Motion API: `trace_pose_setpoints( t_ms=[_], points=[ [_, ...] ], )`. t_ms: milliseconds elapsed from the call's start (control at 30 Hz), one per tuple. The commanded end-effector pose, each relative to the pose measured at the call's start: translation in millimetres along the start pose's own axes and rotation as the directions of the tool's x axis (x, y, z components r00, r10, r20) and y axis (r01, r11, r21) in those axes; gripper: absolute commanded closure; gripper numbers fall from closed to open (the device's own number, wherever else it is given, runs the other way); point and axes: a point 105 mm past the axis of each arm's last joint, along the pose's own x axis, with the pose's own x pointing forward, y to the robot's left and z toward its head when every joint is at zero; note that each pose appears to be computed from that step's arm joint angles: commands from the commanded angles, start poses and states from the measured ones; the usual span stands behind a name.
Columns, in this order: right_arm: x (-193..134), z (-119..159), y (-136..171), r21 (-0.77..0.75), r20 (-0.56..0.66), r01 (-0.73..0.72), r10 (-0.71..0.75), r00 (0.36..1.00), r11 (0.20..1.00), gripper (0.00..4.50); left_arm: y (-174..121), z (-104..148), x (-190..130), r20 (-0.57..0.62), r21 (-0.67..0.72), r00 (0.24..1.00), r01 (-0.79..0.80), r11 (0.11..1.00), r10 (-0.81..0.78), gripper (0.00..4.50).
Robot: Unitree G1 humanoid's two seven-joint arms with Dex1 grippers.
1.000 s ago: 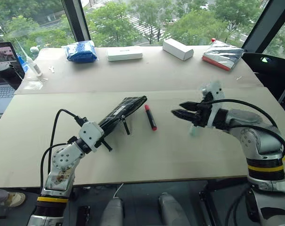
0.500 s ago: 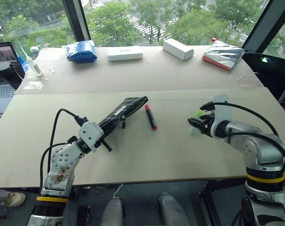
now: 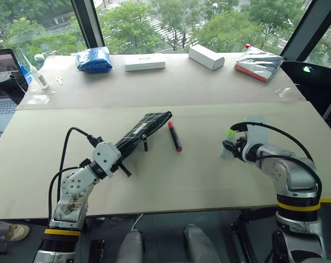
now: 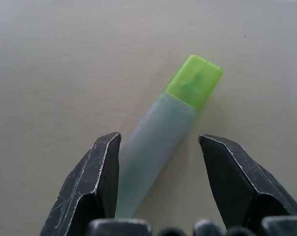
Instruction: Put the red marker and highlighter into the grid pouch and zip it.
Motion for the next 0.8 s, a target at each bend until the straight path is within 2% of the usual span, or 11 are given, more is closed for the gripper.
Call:
trace_pose_setpoints(
  t_ms=[33,367,467,567,767,800],
  points=[
    [-2,17,-5,-0.018,0.059,0.029,-0.027,0.998,0.999,1.65,4,11,0,0.044,0.02,0.999,-0.025,0.999,0.024,4.5],
    [8,-10,-2,-0.176,0.003,0.047,-0.048,0.999,0.983,1.65,4,11,-1,0.046,0.022,0.998,-0.037,0.999,0.036,4.5],
    [12,-14,-2,-0.273,0.006,0.066,-0.067,0.998,0.96,1.65,5,12,-2,0.047,0.025,0.998,-0.044,0.999,0.042,4.5],
    [15,-21,-6,-0.336,0.006,0.08,-0.082,0.997,0.939,2.35,6,12,-2,0.047,0.027,0.998,-0.047,0.999,0.045,4.5],
    [17,-11,-2,-0.271,0.036,0.047,-0.039,0.999,0.962,4.41,6,12,-3,0.047,0.03,0.998,-0.049,0.998,0.047,4.5],
    [17,-9,-3,-0.275,0.04,0.051,-0.041,0.998,0.96,4.49,6,12,-4,0.046,0.031,0.998,-0.049,0.998,0.047,4.5]
  ],
)
